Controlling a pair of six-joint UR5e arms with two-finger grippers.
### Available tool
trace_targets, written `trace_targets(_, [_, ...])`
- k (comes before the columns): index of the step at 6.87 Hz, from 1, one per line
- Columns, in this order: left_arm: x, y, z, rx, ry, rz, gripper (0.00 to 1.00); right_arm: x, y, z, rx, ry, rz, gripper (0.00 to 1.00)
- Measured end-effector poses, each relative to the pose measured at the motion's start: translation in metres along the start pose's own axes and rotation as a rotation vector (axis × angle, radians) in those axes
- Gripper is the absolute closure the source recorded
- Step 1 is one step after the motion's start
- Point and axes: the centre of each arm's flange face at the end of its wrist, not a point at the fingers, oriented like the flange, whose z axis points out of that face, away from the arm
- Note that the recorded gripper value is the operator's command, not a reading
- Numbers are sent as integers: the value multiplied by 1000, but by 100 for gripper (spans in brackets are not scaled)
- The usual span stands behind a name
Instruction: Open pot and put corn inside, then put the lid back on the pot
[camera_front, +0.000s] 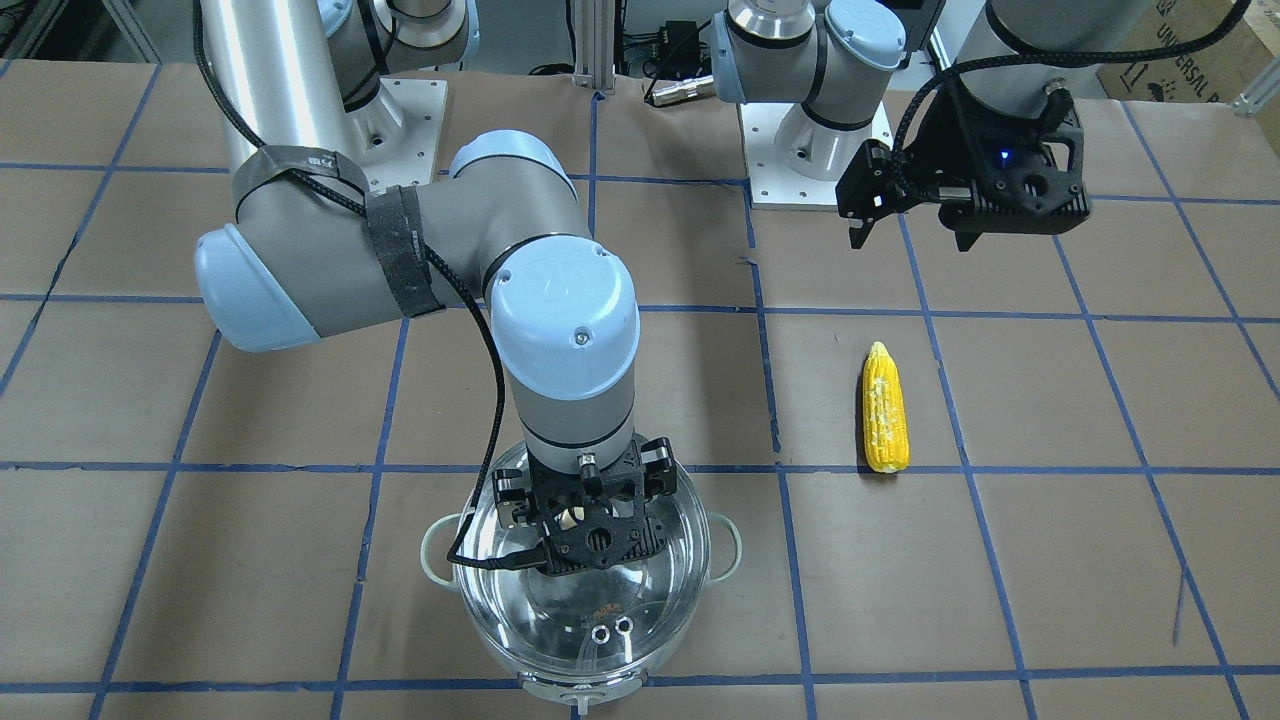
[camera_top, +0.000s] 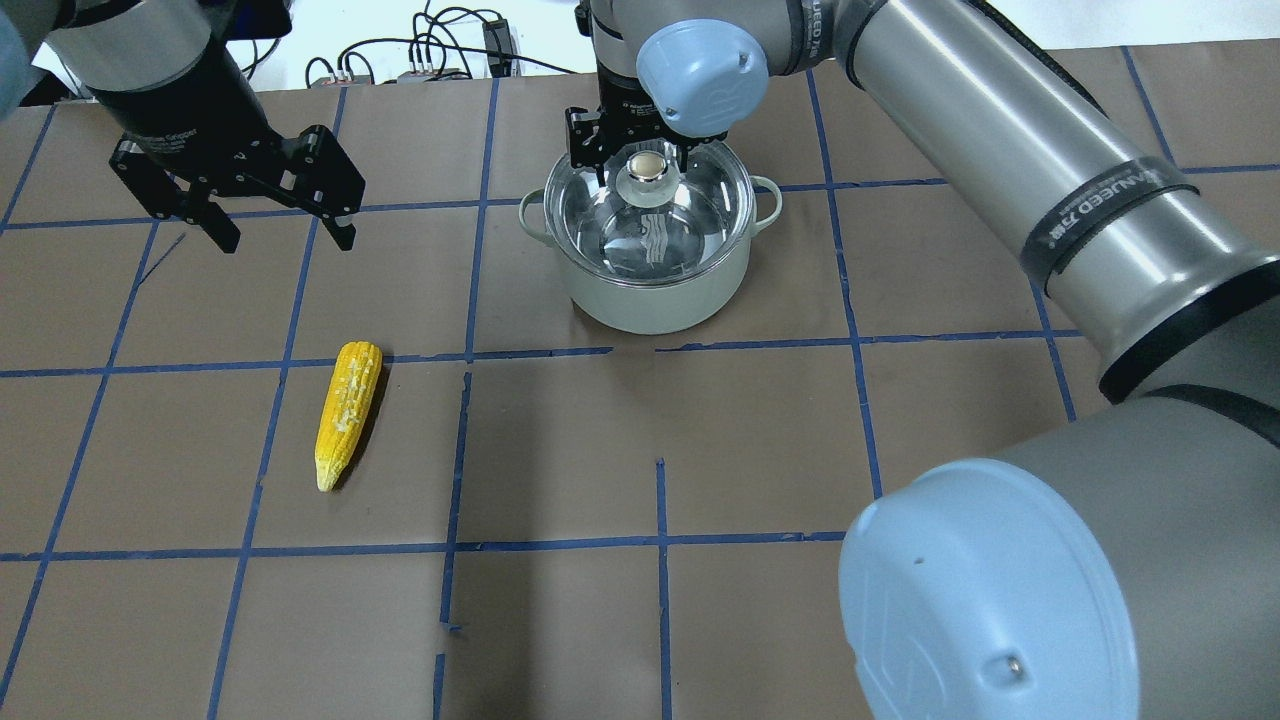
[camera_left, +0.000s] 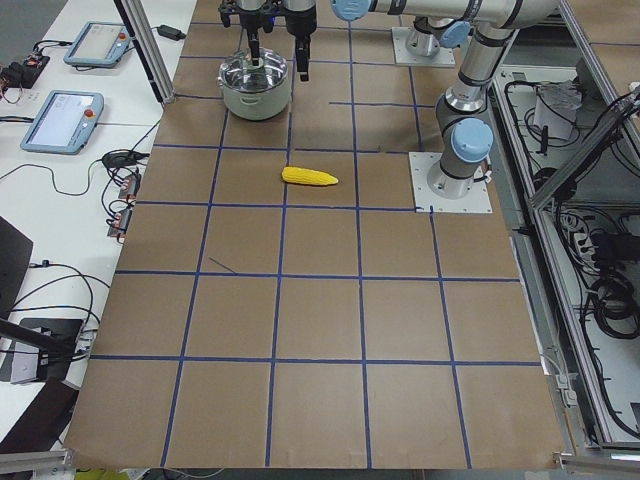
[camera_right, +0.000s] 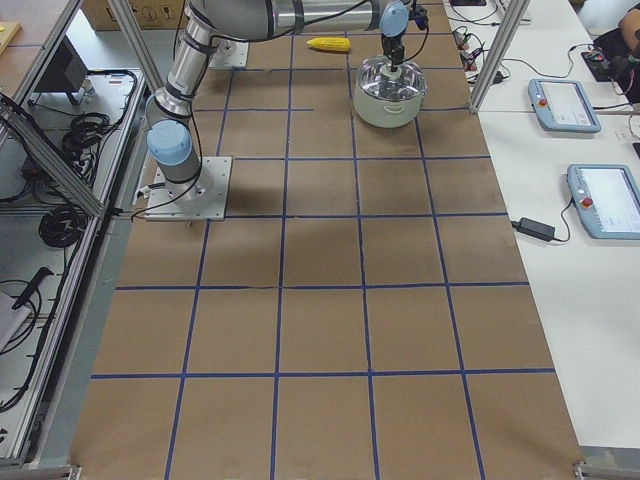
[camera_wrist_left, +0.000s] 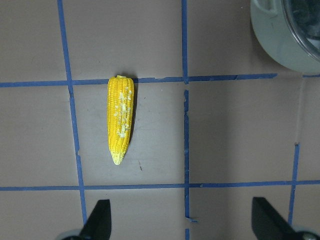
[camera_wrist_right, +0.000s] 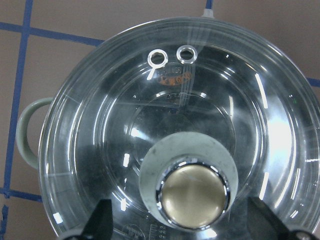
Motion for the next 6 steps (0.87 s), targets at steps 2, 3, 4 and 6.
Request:
trace_targets(2, [0,0,0,-1,-1,0,0,-1,-12,5,2,2,-1,12])
trace_targets(3, [0,0,0,0,-1,0,0,-2,-13,7,-3,2,-2,12])
trace_targets(4, [0,1,-1,1,-1,0,0,-2,-13,7,-9,3,-4,13])
trace_targets(6, [0,0,0,0,0,0,0,0,-10,7,-23,4,-10,23])
